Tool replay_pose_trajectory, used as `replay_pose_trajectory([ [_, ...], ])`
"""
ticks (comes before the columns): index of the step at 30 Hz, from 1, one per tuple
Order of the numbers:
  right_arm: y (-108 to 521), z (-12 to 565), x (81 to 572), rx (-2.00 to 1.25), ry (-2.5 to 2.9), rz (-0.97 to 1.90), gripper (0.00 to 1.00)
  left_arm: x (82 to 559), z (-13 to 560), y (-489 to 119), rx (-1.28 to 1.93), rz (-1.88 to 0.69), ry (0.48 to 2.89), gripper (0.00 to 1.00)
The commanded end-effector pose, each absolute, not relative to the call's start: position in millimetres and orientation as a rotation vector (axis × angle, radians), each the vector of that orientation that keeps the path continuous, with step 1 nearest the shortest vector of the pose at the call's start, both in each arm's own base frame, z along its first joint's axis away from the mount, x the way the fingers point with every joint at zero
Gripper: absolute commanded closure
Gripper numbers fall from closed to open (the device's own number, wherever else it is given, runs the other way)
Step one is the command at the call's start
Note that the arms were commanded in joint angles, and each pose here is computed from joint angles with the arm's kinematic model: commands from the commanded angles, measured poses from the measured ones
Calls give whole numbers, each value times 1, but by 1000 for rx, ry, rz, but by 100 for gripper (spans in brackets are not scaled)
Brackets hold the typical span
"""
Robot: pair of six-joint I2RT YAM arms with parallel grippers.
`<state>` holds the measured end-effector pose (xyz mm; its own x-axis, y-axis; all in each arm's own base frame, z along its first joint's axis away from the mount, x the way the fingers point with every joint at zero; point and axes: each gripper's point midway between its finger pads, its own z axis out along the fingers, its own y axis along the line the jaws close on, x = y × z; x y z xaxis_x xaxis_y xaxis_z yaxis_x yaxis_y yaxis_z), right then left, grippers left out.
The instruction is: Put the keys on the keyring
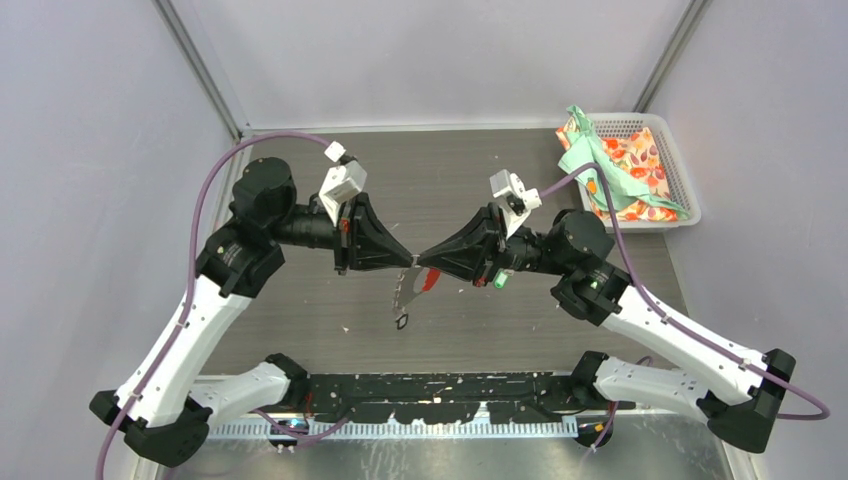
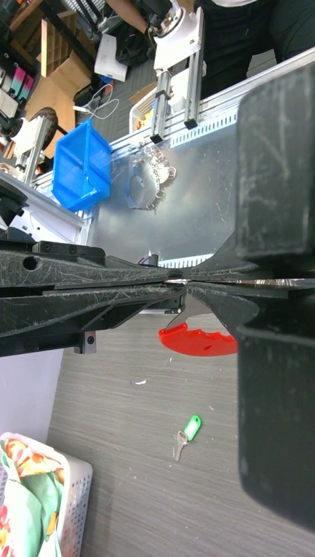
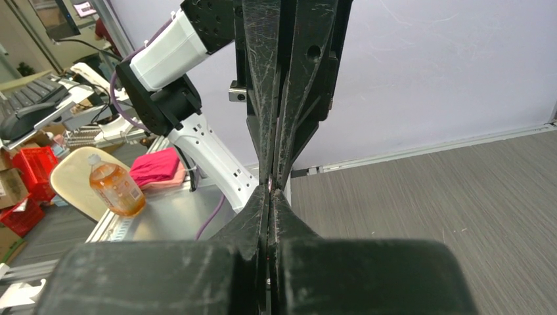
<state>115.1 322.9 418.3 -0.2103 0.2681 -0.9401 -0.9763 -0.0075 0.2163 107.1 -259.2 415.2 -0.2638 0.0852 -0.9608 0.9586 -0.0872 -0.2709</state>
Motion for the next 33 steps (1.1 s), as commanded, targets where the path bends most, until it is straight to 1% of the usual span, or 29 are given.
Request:
replay_pose_trajectory([
  [1, 316, 456, 108, -885, 1048, 1461, 99, 103, 422, -257, 1215, -1440, 1379, 99],
  [3, 319, 455, 110, -889, 1070, 1468, 99, 104, 423, -258, 1215, -1427, 1371, 100],
  [6, 322, 449, 111, -919, 1144, 1464, 88, 109, 421, -257, 1210, -1381, 1370, 100],
  [13, 308, 426, 111, -991, 1384, 1369, 69, 118, 409, -251, 1221, -1247, 1367, 100],
  [17, 300, 420, 113, -1050, 1493, 1294, 60, 120, 412, -251, 1215, -1233, 1358, 100],
  [20, 298, 413, 116, -1110, 1562, 1239, 56, 117, 410, -252, 1230, -1253, 1363, 100],
  [23, 301, 413, 116, -1168, 1574, 1226, 52, 114, 409, -253, 1251, -1274, 1352, 100],
  [25, 305, 413, 117, -1198, 1580, 1229, 51, 114, 409, -253, 1257, -1287, 1357, 100],
  [30, 313, 412, 119, -1256, 1576, 1244, 53, 108, 409, -255, 1280, -1321, 1348, 100],
  [33, 319, 414, 119, -1287, 1548, 1254, 56, 106, 409, -254, 1285, -1329, 1348, 100],
])
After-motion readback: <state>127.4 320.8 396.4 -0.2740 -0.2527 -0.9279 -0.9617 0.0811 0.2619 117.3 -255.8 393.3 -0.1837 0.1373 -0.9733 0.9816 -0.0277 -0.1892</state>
